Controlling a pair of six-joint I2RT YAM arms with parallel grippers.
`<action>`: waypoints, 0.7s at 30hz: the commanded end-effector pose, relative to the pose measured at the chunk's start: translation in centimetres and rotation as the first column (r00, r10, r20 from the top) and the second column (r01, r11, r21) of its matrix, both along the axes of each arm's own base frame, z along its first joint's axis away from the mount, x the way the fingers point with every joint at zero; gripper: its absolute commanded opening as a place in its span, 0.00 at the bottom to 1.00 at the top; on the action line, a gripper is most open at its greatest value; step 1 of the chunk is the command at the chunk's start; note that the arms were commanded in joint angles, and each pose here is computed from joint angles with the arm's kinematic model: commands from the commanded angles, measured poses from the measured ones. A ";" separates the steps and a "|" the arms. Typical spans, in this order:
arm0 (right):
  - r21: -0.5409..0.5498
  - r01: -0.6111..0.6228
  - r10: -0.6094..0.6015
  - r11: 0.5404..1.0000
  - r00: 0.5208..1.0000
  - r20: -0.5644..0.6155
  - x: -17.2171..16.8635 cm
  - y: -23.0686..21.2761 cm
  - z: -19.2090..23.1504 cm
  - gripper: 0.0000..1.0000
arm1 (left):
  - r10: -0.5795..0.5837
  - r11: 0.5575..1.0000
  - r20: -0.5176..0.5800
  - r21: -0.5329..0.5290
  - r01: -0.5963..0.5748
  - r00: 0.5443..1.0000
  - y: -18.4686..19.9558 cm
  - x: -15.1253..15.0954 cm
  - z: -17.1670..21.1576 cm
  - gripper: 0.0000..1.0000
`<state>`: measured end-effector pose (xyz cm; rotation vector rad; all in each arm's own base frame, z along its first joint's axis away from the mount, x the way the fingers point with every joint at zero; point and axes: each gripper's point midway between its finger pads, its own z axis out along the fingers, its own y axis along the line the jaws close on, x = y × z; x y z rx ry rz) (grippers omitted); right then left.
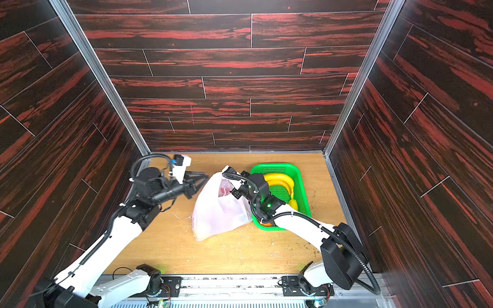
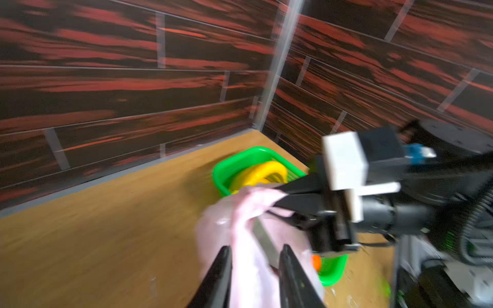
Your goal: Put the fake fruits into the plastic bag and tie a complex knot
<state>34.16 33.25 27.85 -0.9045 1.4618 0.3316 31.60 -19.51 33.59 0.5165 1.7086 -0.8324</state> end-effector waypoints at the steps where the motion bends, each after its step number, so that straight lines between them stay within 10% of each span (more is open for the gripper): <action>1: 0.030 0.000 0.001 1.000 1.000 -0.007 0.1 0.5 -0.2 0.00 | 0.119 0.993 -0.025 -0.017 -0.120 0.993 2.5 1.3 -0.6 0.36; 21: 0.017 0.003 -0.003 1.000 1.000 -0.019 -0.2 0.4 -0.5 0.00 | -0.102 0.993 0.129 0.066 0.094 0.986 -0.1 5.4 -5.7 0.50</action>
